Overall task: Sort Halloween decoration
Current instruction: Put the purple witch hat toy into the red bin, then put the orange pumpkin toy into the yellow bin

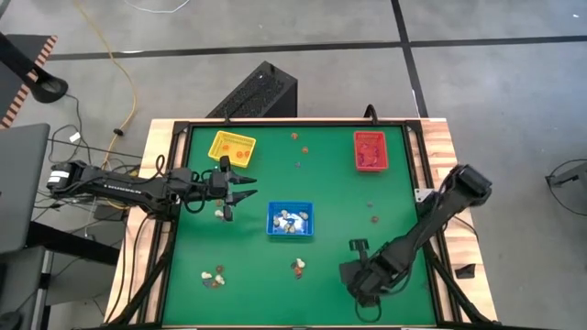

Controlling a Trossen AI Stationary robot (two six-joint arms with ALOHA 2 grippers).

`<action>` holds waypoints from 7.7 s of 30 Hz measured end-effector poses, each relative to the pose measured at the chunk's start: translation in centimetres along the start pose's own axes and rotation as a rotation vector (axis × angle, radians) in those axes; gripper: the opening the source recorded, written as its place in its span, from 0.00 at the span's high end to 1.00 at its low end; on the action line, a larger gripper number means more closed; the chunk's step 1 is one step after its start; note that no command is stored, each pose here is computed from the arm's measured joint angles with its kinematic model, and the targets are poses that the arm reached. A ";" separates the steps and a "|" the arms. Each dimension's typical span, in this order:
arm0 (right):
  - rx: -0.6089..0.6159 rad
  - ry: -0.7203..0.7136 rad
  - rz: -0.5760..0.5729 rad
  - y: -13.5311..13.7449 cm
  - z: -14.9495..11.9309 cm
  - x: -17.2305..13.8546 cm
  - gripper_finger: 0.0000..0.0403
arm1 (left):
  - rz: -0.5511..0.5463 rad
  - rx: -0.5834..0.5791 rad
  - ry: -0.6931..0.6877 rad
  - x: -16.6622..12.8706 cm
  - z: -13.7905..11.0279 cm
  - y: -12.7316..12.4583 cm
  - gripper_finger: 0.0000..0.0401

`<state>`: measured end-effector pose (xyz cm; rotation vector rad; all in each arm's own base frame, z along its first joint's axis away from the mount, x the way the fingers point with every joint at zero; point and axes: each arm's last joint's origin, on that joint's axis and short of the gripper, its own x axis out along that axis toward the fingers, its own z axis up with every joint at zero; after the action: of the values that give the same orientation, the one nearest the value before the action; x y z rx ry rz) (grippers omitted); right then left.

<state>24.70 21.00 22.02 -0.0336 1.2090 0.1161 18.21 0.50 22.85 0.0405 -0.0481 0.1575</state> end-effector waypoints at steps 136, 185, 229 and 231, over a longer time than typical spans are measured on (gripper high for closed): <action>0.525 1.060 0.234 -0.3 -13.7 6.9 0.57 | 0.006 0.063 0.075 0.0 -0.7 0.0 0.67; 0.539 0.175 -0.409 -23.2 -5.6 -5.9 0.95 | 0.006 0.065 0.082 0.0 -0.8 0.0 0.67; 0.277 -0.617 -0.136 -20.1 -1.9 -5.0 0.67 | 0.577 -0.560 0.990 -1.9 -3.6 2.2 0.67; 0.244 -0.591 -0.113 -19.2 -2.0 -4.3 0.67 | 0.611 -0.616 1.076 -1.9 -4.5 2.5 0.67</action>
<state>23.44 1.47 24.67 0.1378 0.6216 -0.1170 16.15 2.86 18.35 -0.6812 0.9735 0.7492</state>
